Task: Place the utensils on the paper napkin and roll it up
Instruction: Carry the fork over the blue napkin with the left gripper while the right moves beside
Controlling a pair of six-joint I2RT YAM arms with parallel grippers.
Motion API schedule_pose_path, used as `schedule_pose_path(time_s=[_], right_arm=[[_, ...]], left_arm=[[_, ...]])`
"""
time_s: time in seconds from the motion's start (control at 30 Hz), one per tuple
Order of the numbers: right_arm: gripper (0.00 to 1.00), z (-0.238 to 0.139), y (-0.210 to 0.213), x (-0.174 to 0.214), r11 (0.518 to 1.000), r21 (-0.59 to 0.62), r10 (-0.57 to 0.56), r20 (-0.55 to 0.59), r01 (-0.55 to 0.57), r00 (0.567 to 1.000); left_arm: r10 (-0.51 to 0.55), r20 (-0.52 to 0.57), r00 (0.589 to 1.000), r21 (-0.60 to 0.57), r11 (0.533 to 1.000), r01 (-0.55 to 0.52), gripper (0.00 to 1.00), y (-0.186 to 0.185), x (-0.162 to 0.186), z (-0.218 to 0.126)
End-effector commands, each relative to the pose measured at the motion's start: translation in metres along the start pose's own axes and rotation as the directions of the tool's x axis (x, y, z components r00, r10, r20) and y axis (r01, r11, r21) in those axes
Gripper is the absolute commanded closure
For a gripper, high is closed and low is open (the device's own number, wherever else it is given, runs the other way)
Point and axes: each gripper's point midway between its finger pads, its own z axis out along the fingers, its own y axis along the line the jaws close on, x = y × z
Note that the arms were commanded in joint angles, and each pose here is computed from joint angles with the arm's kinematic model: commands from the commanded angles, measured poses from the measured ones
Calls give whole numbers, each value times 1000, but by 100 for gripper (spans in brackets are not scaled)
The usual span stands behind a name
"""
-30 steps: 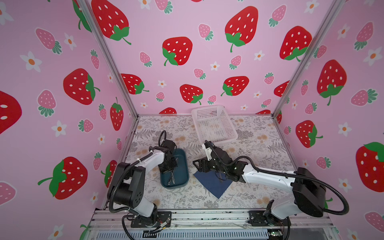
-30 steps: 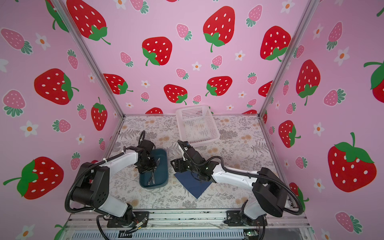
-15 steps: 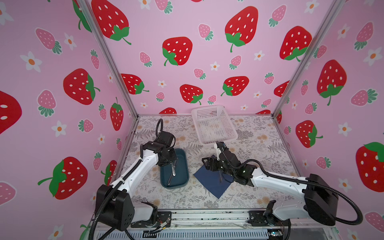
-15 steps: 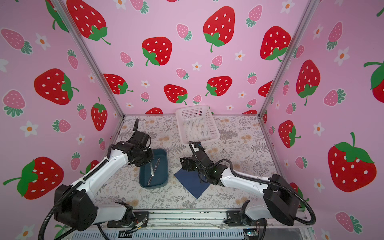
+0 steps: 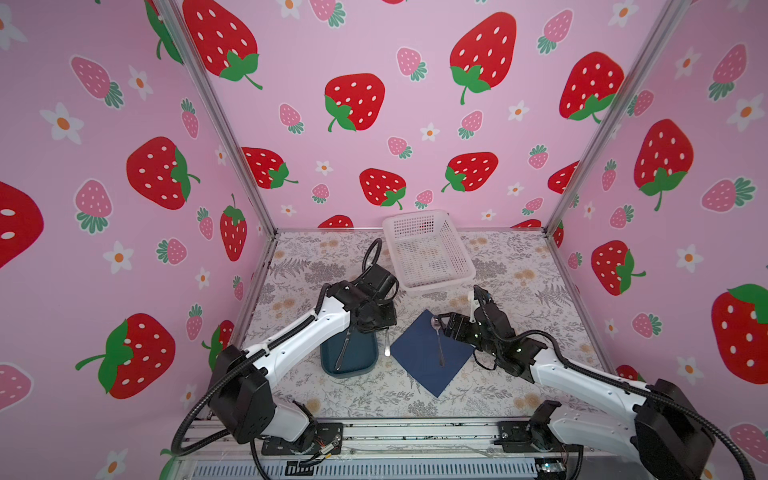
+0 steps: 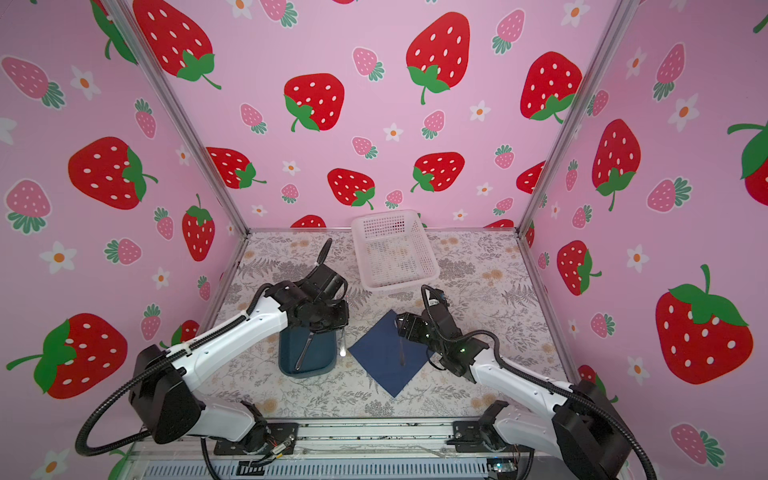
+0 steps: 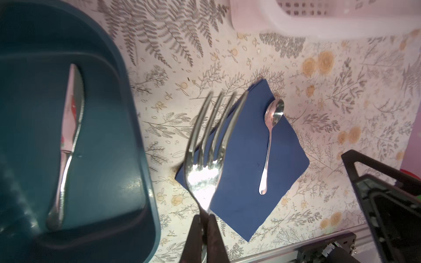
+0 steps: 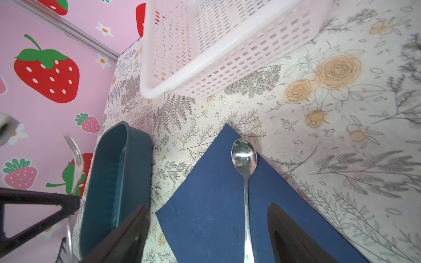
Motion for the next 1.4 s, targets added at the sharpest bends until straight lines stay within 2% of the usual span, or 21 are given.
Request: schedule_pose_path(time_s=[0.0,0.27,0.5,0.87,1.37], right_arm=[[15,-4,-8,8,1000,-19,18,-44,-19,999],[15,-4,-29,28,1000,-7,-15,-141,14,990],[14,-4,-34,31,999,-26,-37,-175,33,984],[14,-7,-44,47,999,-30,-28,-231,22,973],[14,-5,-45,46,999,-35,-35,-245,27,969]], left_arm=[[-22,-6,1000,70,997,23,99,-33,-4,7],[-43,-66,997,74,996,48,99,-66,11,60],[-44,-73,996,20,999,46,99,-74,14,92],[-68,-110,992,38,997,72,99,-89,18,125],[-77,-135,988,5,997,79,98,-89,19,142]])
